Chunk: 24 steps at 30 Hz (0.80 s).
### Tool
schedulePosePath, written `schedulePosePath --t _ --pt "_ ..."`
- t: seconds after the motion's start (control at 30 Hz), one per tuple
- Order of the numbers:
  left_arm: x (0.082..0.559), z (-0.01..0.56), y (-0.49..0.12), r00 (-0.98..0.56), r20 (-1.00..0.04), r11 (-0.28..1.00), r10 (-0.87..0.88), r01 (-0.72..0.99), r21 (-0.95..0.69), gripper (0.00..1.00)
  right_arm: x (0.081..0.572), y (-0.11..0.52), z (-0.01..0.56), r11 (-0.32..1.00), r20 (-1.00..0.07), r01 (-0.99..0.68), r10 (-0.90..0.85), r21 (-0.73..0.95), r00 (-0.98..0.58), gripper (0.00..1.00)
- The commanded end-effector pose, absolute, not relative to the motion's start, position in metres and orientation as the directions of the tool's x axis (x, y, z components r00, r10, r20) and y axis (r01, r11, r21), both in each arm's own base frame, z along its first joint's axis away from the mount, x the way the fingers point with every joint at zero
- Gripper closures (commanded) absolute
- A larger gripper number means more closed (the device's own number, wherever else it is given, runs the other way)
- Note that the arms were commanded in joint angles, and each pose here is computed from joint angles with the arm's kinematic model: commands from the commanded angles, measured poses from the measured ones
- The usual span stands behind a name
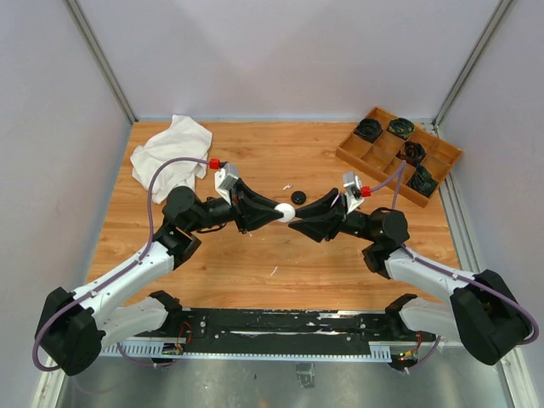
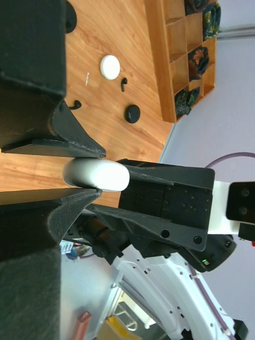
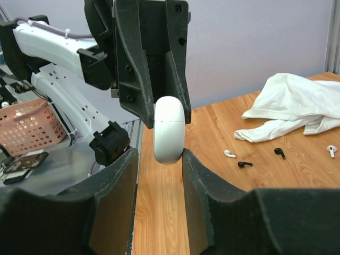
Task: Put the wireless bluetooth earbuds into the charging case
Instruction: Pick up the charging case at the center of the board.
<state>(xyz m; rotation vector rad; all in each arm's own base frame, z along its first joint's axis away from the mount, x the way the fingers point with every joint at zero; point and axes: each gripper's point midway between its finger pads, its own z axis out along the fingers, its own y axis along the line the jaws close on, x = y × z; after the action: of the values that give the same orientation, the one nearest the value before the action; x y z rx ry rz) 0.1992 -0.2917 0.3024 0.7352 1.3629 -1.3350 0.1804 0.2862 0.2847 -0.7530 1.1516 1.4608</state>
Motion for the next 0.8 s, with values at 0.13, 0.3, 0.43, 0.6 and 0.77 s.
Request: schedulePosePath --t 0.13,0.3,0.43,0.6,0.77 --pt "0.198 0.297 -0.3 -0.152 -0.988 0.248 -0.034 0.956 -0.155 0.97 0.168 0.288 0.294 0.005 -0.957 -0.993 0.265 0.12 -0.115 0.55" --pt "0.196 0.296 -0.306 -0.121 -0.992 0.238 0.021 0.965 -0.112 0.99 0.164 0.292 0.288 -0.007 -0.973 -0.996 0.212 0.091 -0.09 0.55" --pt "0.192 0.297 -0.307 -0.107 -0.994 0.222 0.034 0.97 -0.097 0.99 0.163 0.291 0.286 -0.007 -0.978 -0.997 0.195 0.079 -0.078 0.58" --pt "0.189 0.295 -0.307 -0.101 -0.994 0.212 0.046 0.973 -0.089 0.99 0.16 0.293 0.285 -0.008 -0.984 -0.998 0.167 0.057 -0.057 0.62" --pt "0.186 0.298 -0.308 -0.094 -0.995 0.203 0.04 0.976 -0.084 0.99 0.159 0.295 0.284 -0.014 -0.986 -0.999 0.16 0.046 -0.048 0.71"
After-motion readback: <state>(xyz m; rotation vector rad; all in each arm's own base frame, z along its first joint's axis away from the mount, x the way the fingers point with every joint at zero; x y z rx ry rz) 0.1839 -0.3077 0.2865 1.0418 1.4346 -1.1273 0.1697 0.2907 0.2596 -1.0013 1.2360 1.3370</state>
